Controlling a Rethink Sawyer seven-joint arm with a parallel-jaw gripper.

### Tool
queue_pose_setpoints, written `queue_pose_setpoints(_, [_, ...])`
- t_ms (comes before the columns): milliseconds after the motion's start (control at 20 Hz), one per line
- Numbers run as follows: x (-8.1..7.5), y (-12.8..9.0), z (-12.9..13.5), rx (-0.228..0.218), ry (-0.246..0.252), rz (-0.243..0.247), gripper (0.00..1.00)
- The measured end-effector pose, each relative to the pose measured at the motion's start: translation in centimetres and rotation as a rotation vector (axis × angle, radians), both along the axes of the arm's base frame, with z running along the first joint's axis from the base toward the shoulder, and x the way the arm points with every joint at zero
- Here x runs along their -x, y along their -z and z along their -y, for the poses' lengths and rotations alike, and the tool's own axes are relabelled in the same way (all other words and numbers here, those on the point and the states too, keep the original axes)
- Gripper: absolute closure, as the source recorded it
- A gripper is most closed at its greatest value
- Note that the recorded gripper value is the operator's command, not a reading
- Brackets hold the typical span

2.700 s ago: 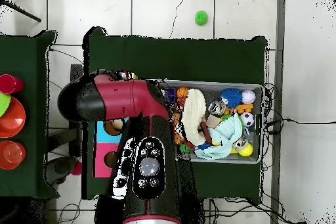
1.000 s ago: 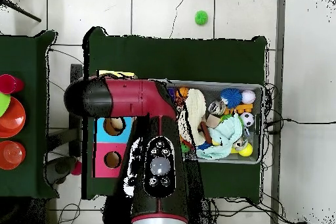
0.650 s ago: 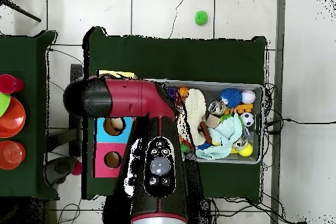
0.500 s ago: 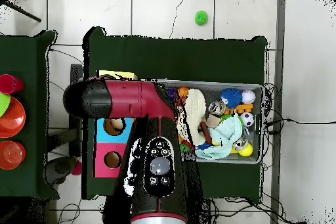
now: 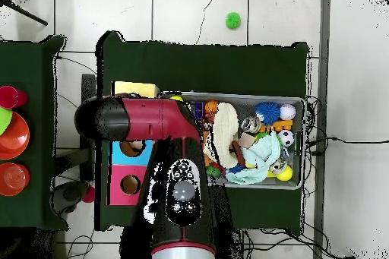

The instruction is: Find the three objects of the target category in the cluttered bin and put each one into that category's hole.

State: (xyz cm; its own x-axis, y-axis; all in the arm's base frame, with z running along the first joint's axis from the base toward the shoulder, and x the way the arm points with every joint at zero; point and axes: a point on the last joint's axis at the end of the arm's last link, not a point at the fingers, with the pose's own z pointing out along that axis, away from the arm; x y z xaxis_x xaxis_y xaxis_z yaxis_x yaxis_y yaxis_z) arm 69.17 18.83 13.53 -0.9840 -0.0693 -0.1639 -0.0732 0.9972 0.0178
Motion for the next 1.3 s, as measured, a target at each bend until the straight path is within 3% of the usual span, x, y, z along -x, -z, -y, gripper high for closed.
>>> queue_pose_setpoints(600, [0.7,1.0,0.5,-0.007,0.011,-0.007,1.00])
queue_pose_setpoints(1300, [0.7,1.9,-0.2,-0.079,0.053,0.010,1.00])
